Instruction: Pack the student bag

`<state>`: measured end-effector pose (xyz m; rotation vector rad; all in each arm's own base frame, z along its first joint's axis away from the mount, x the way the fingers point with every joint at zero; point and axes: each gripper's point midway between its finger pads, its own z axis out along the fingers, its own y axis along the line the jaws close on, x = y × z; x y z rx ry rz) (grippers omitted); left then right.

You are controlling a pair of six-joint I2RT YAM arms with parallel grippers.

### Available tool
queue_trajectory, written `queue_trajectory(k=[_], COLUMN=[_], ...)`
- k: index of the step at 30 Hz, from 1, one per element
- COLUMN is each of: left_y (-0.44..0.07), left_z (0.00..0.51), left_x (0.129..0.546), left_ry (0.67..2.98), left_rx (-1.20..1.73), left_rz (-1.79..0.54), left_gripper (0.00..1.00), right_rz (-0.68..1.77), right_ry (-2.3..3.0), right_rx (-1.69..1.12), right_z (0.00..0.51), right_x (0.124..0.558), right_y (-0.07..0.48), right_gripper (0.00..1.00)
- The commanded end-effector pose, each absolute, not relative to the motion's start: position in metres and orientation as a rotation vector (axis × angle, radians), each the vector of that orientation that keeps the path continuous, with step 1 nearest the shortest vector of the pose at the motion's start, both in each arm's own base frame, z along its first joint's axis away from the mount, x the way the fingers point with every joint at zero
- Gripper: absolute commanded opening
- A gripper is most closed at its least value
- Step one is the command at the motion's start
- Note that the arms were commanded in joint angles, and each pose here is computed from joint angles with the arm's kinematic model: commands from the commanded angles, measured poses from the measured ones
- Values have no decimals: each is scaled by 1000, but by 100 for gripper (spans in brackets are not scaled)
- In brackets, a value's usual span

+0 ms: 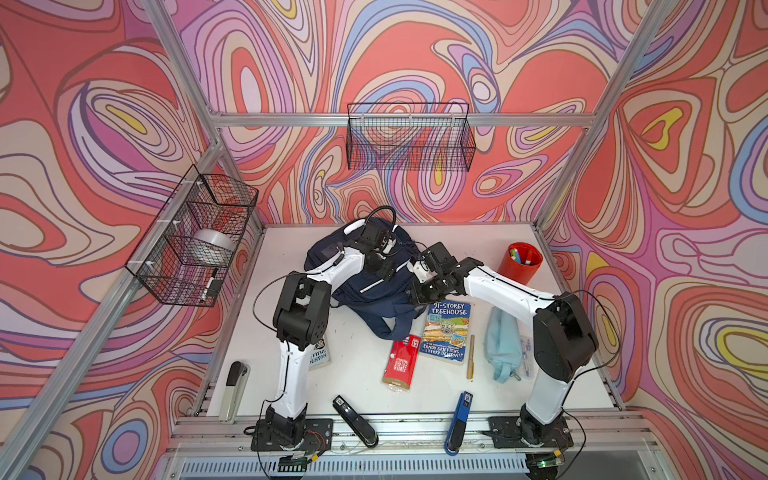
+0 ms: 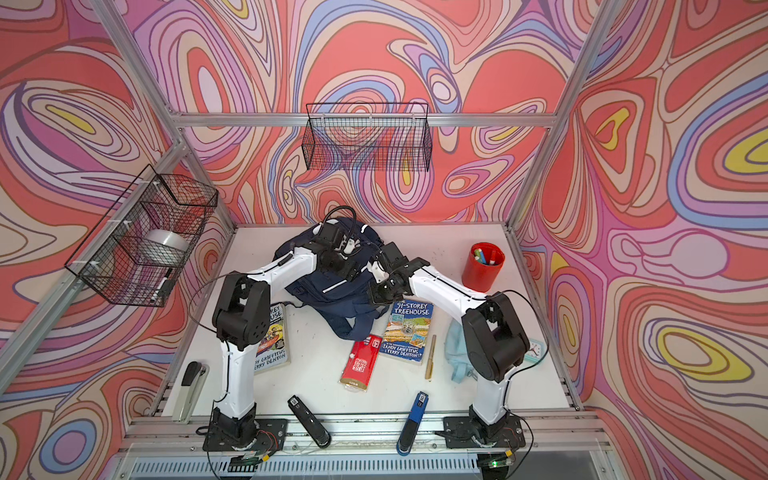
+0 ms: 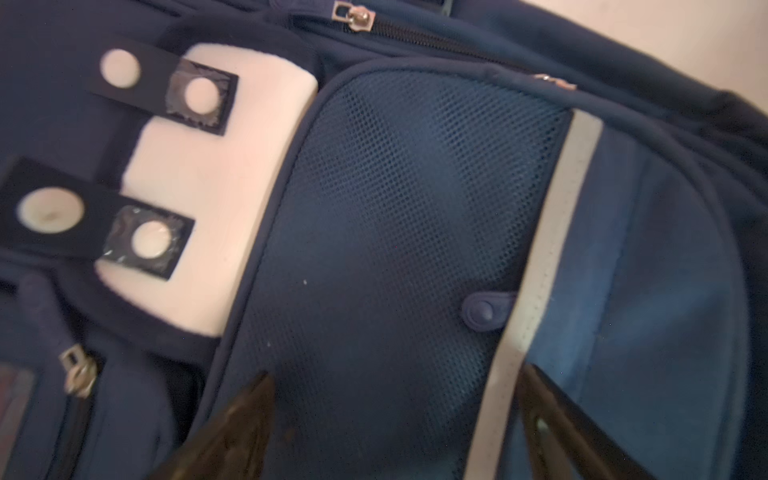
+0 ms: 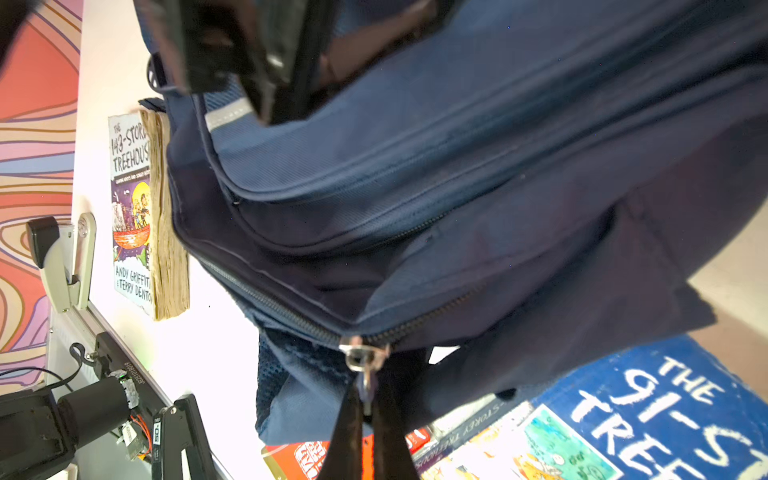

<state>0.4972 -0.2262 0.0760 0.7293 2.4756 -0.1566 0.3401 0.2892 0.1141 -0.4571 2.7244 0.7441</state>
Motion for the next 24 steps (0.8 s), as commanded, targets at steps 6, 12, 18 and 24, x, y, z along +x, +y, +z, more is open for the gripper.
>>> queue_trajectory(k=[6,12,18,24], left_y=[-221,-227,-240,-251], left_z=[32,-7,-8,-19], left_x=[485,456,458,460], left_ry=[2577,2912,2944,2986], left_rx=[989,976,804,667], left_rz=[-39,-138,-258,-397], left_gripper=[93,25,9,4], right_rz=[726,538,721,844], right_ry=[2729,2811,2794,2742], right_rx=[-462,-416,-386,-408], right_z=[106,96,108,108], right_x=[331,317,295,291], right_y=[279,291,355,417], right_gripper=[0,0,0,0])
